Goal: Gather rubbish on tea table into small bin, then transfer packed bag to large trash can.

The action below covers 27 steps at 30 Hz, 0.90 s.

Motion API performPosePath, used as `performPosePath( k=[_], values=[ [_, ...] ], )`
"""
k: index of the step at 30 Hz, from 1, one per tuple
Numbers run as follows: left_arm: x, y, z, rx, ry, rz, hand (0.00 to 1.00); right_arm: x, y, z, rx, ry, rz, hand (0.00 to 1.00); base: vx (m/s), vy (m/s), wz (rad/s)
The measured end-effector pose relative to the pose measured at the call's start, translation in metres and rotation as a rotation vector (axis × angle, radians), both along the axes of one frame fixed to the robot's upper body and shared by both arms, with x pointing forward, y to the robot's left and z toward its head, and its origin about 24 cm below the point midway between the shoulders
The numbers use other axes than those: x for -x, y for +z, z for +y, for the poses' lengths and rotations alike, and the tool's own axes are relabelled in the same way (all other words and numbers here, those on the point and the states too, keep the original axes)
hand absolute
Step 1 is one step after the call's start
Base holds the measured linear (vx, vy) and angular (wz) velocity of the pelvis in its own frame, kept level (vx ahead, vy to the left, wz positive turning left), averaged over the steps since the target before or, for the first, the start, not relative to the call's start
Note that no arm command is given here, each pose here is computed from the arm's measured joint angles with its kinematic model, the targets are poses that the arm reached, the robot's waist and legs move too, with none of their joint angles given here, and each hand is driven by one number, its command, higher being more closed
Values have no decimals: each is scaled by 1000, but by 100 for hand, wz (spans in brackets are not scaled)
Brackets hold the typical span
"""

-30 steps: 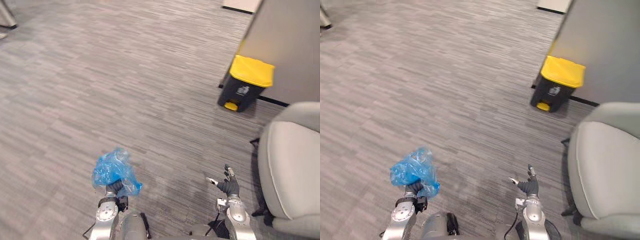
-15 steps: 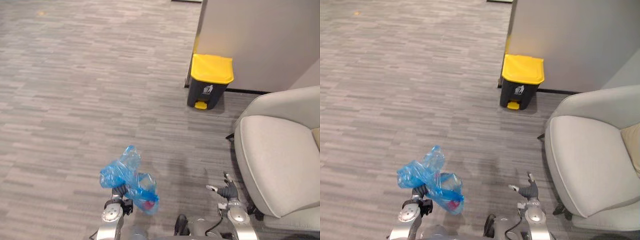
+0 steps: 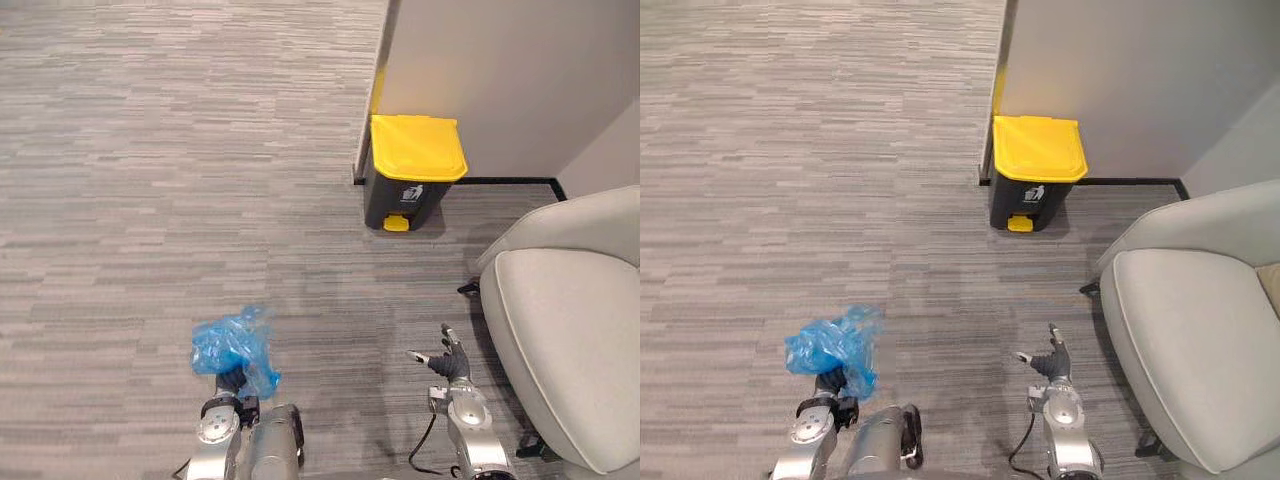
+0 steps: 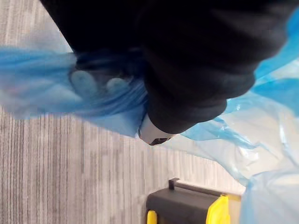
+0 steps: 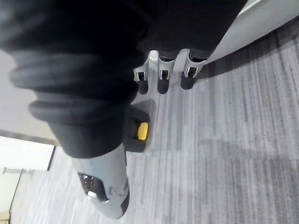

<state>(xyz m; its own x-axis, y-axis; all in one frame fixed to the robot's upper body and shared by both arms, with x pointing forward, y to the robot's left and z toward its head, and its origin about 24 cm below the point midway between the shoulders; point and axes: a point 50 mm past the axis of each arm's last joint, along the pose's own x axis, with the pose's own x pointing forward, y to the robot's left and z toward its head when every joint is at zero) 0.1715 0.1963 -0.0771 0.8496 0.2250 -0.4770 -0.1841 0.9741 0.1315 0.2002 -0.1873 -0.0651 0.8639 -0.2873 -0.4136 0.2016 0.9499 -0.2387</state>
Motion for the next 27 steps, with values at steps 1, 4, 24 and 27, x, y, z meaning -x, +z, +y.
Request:
performPosePath(
  k=[1, 4, 24, 27],
  values=[
    [1, 0, 2, -11, -5, 3, 100, 2, -1, 0, 2, 0, 7, 0, 320, 101, -36],
    [-1, 3, 9, -45, -3, -7, 100, 6, -4, 4, 8, 14, 25, 0, 359, 12, -14],
    [0, -6, -11, 61, 25, 12, 100, -4, 2, -5, 32, 12, 2, 0, 352, -60, -5],
    [1, -7, -12, 68, 31, 22, 100, 1, -1, -7, 14, -16, 16, 0, 341, 228, -8]
  ],
)
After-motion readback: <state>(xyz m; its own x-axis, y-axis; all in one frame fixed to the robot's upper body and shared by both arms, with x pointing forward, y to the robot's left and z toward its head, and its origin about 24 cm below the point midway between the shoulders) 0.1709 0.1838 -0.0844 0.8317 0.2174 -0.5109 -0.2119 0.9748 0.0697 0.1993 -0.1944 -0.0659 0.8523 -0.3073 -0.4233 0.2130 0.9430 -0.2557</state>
